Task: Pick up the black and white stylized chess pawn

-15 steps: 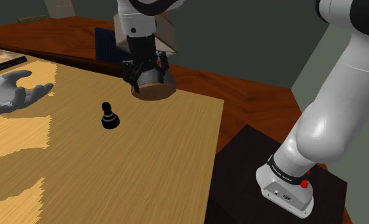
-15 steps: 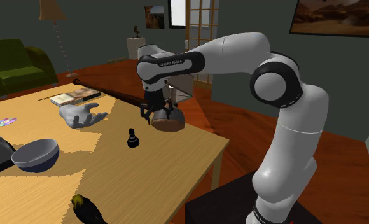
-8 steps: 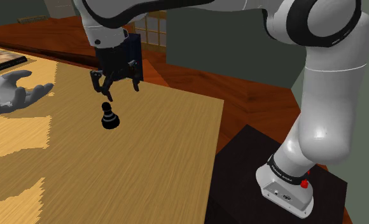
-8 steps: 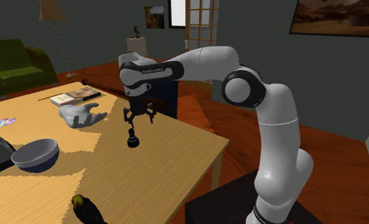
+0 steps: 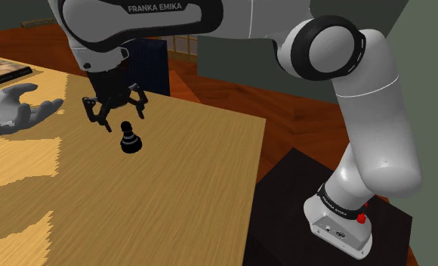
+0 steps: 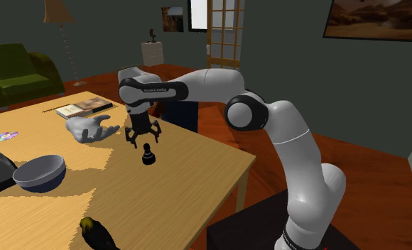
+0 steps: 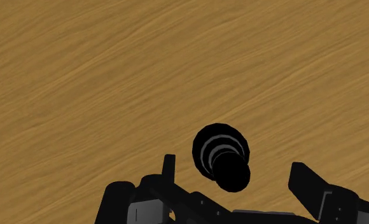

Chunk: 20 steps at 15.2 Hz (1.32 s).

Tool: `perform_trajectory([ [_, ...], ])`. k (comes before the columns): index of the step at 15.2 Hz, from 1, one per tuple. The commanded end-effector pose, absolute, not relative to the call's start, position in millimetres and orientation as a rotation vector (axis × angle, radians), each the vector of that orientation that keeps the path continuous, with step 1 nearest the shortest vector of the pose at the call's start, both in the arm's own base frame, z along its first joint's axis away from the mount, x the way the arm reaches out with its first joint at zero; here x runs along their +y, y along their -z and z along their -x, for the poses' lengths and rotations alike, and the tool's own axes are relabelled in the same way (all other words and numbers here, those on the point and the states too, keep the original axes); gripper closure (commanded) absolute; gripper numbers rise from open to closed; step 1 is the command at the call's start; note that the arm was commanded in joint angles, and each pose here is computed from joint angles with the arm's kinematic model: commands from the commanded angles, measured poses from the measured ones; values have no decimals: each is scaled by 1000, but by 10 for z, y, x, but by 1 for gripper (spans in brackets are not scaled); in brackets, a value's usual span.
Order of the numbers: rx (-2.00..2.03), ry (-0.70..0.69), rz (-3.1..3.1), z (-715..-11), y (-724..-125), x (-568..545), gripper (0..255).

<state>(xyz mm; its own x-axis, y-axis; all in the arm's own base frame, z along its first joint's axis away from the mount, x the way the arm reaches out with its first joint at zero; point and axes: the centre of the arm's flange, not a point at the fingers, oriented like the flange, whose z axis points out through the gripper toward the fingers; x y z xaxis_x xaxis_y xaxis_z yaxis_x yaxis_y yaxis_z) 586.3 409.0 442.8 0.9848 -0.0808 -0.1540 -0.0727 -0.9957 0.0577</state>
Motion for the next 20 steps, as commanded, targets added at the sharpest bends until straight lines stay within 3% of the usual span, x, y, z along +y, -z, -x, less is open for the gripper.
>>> perform_trajectory([
  [1,-120,241,-3078,-5870,-4337,4102,0],
  [6,-120,241,-3078,-5870,-4148,4102,0],
  [7,-120,241,-3078,-5871,-4148,4104,255],
  [20,-120,241,-3078,-5870,-4360,4102,255],
])
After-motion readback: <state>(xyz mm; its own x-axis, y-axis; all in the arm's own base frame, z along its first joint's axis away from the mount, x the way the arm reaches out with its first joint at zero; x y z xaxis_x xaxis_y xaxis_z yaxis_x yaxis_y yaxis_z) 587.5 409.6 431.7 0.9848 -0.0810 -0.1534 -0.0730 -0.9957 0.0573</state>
